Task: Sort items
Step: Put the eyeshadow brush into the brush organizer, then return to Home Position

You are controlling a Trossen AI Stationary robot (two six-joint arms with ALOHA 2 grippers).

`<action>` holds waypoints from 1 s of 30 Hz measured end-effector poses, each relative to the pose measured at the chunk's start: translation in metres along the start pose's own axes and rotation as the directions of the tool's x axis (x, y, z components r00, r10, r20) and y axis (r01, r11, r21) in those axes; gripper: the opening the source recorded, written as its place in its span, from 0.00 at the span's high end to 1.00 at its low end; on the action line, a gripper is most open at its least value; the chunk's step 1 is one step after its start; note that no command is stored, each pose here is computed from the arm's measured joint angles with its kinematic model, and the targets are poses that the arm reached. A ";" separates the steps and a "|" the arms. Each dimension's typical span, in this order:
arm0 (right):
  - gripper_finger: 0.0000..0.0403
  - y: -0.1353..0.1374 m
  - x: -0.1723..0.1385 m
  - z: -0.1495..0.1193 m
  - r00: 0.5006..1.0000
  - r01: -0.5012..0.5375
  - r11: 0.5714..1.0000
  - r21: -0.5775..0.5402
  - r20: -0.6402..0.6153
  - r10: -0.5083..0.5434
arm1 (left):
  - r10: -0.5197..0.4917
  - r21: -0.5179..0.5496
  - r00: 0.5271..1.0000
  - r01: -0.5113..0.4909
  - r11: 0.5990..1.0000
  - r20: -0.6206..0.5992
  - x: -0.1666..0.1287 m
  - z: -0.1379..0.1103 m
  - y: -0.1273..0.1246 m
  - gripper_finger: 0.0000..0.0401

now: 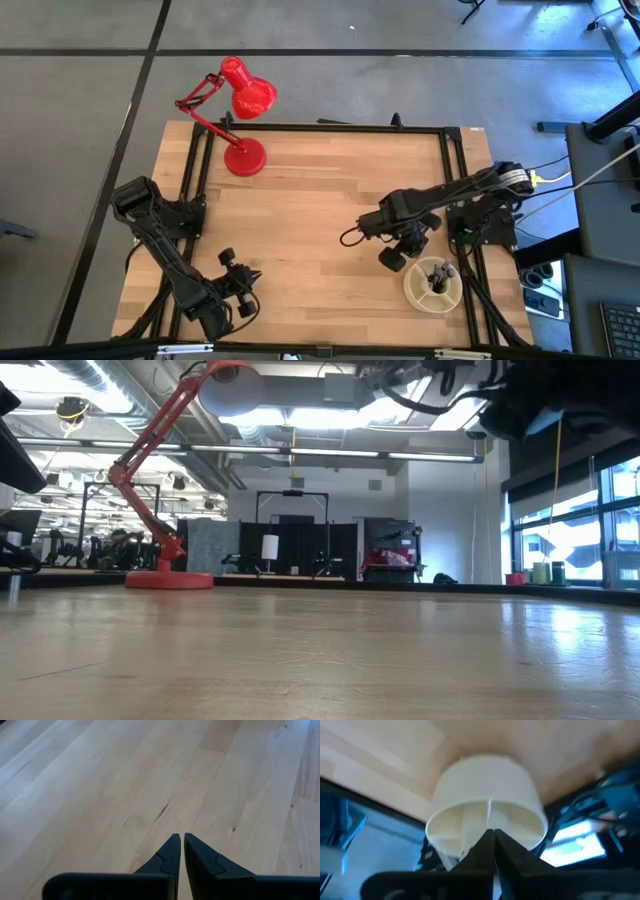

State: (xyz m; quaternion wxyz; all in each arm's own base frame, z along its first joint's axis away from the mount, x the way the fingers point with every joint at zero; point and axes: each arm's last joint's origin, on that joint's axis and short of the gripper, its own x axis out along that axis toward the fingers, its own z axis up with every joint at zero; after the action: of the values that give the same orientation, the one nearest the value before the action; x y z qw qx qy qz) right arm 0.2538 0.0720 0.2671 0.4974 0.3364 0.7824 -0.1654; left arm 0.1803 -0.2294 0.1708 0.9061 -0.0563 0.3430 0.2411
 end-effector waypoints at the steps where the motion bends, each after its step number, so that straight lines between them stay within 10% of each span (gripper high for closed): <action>1: 0.97 0.001 0.001 0.000 1.000 -0.005 1.000 0.003 -0.026 0.005 | 0.002 0.002 1.000 -0.002 1.000 0.000 0.000 0.000 0.000 0.95; 10: 0.97 -0.001 -0.002 -0.013 0.986 -0.057 0.998 0.013 -0.156 0.059 | 0.008 0.009 1.000 -0.008 1.000 -0.002 0.000 0.000 0.001 0.95; 16: 0.99 0.007 -0.033 -0.017 0.979 0.019 0.997 -0.075 0.203 -0.003 | 0.014 -0.015 0.999 -0.014 1.000 0.049 0.000 0.001 0.001 0.95; 22: 0.99 0.042 -0.054 -0.004 0.666 0.085 0.959 -0.270 0.731 0.147 | 0.058 -0.110 0.946 -0.024 0.994 0.318 0.009 0.014 -0.004 0.95; 30: 0.99 0.061 -0.018 0.033 0.366 0.215 0.800 -0.560 0.806 0.466 | 0.258 -0.019 0.915 -0.265 0.964 0.310 0.050 0.046 0.023 0.96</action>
State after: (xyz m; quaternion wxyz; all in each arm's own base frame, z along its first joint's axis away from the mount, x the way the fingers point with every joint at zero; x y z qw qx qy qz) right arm 0.3229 0.0902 0.2728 0.9340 0.0781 0.3469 -0.0347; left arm 0.2290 -0.1766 0.1751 0.9088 0.0392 0.2038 0.3619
